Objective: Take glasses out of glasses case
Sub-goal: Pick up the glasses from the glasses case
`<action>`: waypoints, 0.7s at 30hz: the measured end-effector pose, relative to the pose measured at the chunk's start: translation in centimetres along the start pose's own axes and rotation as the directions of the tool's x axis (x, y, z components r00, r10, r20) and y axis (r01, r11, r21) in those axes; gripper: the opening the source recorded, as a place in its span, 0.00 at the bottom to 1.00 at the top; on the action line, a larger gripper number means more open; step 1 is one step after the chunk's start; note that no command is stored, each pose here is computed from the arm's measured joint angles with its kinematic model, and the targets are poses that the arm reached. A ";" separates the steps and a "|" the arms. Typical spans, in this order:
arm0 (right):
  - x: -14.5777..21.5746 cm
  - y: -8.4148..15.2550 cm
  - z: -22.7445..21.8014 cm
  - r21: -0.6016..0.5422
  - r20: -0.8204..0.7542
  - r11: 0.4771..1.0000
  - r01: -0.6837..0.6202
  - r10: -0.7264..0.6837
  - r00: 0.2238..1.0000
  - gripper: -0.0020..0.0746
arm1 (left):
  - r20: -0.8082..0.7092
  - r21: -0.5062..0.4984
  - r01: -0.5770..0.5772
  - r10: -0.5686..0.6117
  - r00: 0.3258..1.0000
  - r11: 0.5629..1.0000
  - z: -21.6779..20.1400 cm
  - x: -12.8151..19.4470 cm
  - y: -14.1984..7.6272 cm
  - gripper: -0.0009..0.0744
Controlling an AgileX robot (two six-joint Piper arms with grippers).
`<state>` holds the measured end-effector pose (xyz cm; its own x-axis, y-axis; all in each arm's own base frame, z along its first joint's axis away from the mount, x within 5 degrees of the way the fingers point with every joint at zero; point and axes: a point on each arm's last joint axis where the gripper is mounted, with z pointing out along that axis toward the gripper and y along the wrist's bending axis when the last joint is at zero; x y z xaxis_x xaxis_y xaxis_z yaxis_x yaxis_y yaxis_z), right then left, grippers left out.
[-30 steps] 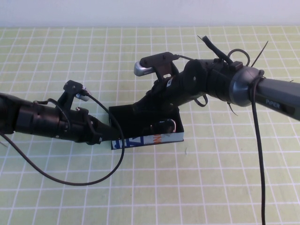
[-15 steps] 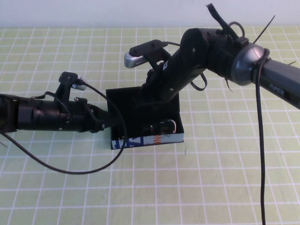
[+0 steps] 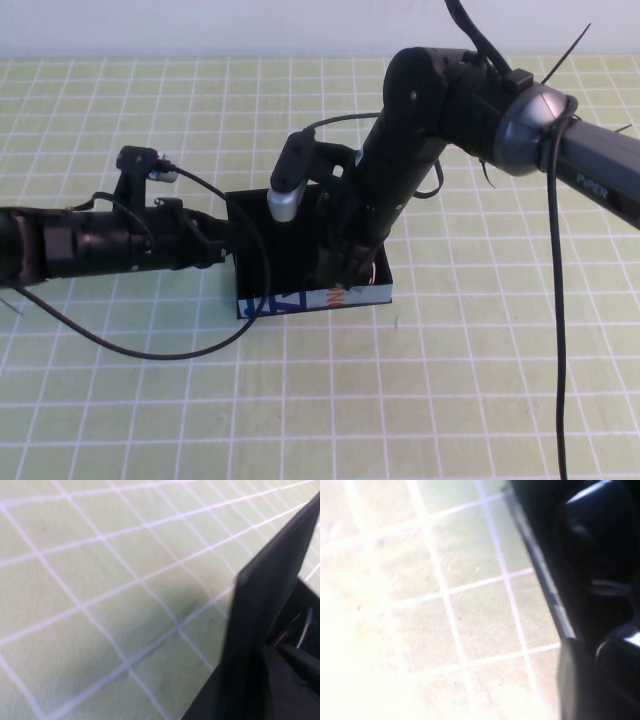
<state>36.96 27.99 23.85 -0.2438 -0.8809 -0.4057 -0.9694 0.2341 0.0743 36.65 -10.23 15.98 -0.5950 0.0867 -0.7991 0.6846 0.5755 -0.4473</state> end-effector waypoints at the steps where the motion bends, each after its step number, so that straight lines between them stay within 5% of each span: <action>1: 0.0 0.0 0.0 -0.003 0.000 0.999 0.041 -0.041 0.999 0.17 | -0.005 -0.001 0.005 -0.005 1.000 1.000 0.1 0.2 0.1 0.01; 7: -0.2 0.0 0.0 0.006 0.014 0.973 0.232 -0.233 0.972 0.40 | -0.018 -0.001 0.024 -0.024 1.000 1.000 0.5 0.8 0.6 0.01; 21: -0.4 -1.1 1.5 0.078 0.034 0.933 0.351 -0.354 0.935 0.43 | -0.021 -0.015 0.032 -0.032 0.999 0.999 0.5 0.9 0.7 0.01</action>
<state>38.19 28.70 22.56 0.1164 -0.8920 -0.4369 -0.9879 -0.0584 -0.1439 36.82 -10.15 14.80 -0.6256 0.0854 -0.7754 0.6586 0.5905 -0.4664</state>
